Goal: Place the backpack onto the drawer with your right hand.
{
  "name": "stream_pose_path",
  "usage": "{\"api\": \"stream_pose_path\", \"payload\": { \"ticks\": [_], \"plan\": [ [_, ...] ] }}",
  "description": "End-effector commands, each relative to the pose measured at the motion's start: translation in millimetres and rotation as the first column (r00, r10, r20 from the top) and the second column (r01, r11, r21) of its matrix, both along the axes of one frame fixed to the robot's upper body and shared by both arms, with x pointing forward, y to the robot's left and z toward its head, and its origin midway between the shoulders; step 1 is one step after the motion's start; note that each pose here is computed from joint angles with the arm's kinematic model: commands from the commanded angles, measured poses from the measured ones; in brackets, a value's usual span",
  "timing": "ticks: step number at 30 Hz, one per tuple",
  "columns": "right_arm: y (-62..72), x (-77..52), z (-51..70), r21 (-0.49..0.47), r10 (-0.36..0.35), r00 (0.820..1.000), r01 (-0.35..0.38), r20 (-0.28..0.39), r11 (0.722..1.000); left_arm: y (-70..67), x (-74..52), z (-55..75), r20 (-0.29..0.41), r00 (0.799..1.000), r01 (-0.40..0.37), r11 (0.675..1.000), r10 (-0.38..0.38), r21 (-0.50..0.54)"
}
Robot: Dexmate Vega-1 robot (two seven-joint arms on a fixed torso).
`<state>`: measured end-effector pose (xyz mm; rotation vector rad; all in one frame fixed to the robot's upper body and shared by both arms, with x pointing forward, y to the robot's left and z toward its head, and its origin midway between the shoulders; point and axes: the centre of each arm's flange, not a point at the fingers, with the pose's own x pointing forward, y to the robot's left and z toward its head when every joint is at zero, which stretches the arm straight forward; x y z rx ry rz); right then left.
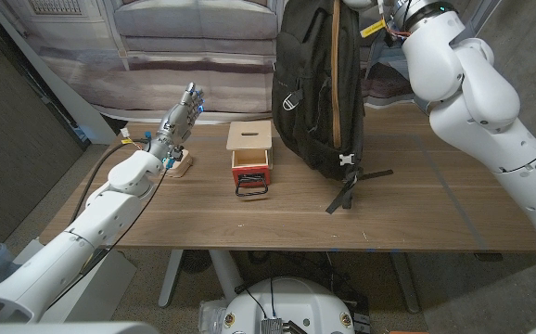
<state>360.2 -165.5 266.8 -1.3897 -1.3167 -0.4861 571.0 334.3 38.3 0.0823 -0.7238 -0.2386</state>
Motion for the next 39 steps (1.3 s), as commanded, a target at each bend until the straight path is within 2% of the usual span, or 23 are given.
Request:
{"api": "stream_pose_path", "payload": {
  "ticks": [1, 5, 16, 25, 31, 39],
  "plan": [
    [6.0, -14.8, 13.5, -0.023, 0.006, 1.000, -0.006, 0.031, 1.000, 0.4, -3.8, -3.4, 0.004, 1.000, -0.004, 1.000, 0.004, -0.007],
    [7.2, -19.5, 17.8, -0.024, 0.014, 0.999, -0.013, 0.031, 1.000, -0.9, -2.9, -4.1, 0.005, 1.000, 0.002, 1.000, -0.002, -0.009],
    [11.8, -22.7, 30.2, -0.021, 0.035, 0.999, -0.035, 0.025, 0.999, -2.9, -4.1, -5.4, -0.004, 1.000, 0.005, 1.000, -0.005, -0.002],
    [19.2, -34.3, 43.6, -0.032, 0.066, 0.997, -0.064, 0.035, 0.997, -0.7, -8.3, -7.9, -0.001, 1.000, -0.001, 1.000, 0.001, -0.008],
    [28.9, -42.5, 54.0, -0.046, 0.087, 0.995, -0.085, 0.049, 0.995, -1.7, -5.7, -9.7, -0.005, 1.000, 0.004, 1.000, -0.004, -0.010],
    [41.7, -41.7, 67.3, -0.064, 0.098, 0.994, -0.095, 0.056, 0.993, -1.2, -5.4, -8.8, 0.000, 1.000, 0.001, 1.000, -0.001, -0.011]
  ]
}}
